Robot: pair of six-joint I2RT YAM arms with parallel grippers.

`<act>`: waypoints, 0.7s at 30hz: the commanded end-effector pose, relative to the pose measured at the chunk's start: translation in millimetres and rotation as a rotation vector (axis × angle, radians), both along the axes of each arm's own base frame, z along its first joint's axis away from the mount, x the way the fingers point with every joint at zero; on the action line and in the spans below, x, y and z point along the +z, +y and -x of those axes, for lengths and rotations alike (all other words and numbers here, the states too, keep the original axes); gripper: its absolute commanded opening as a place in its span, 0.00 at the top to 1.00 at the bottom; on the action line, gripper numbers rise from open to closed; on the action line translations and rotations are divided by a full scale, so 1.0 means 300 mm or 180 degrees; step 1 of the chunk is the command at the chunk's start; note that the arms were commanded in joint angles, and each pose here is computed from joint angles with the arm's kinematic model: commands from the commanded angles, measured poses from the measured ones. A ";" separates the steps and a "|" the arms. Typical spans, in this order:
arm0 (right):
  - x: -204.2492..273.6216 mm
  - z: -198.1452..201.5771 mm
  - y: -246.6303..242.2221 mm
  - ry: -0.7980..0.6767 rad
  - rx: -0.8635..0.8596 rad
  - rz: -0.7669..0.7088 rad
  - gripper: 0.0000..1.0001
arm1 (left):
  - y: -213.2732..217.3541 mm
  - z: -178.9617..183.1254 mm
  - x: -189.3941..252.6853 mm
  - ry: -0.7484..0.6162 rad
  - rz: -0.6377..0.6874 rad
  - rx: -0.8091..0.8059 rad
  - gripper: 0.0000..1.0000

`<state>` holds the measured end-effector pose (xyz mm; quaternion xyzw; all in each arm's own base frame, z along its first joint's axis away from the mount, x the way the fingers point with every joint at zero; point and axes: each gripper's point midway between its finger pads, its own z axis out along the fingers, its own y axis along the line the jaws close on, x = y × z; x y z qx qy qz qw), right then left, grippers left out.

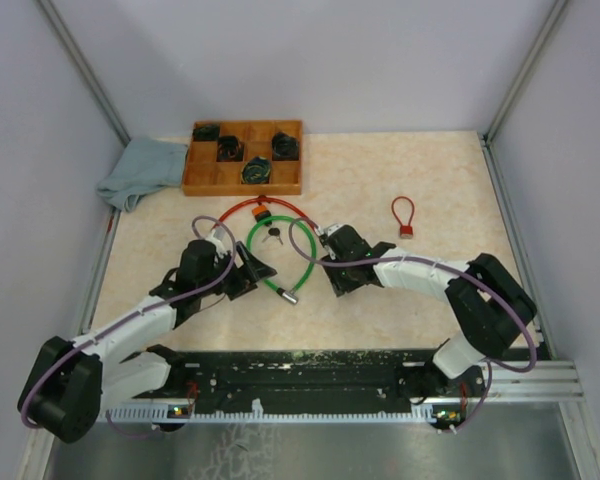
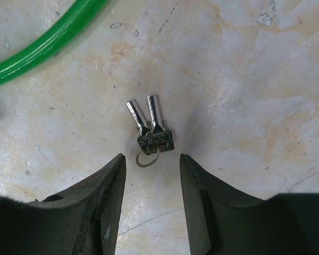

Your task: Unlock with the key

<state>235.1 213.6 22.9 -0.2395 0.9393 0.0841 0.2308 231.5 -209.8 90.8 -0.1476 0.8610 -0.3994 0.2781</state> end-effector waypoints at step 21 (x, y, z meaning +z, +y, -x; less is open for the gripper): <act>0.005 -0.056 0.029 -0.0019 0.0150 0.0089 0.81 | -0.063 -0.024 0.036 -0.0111 0.0047 -0.0180 0.12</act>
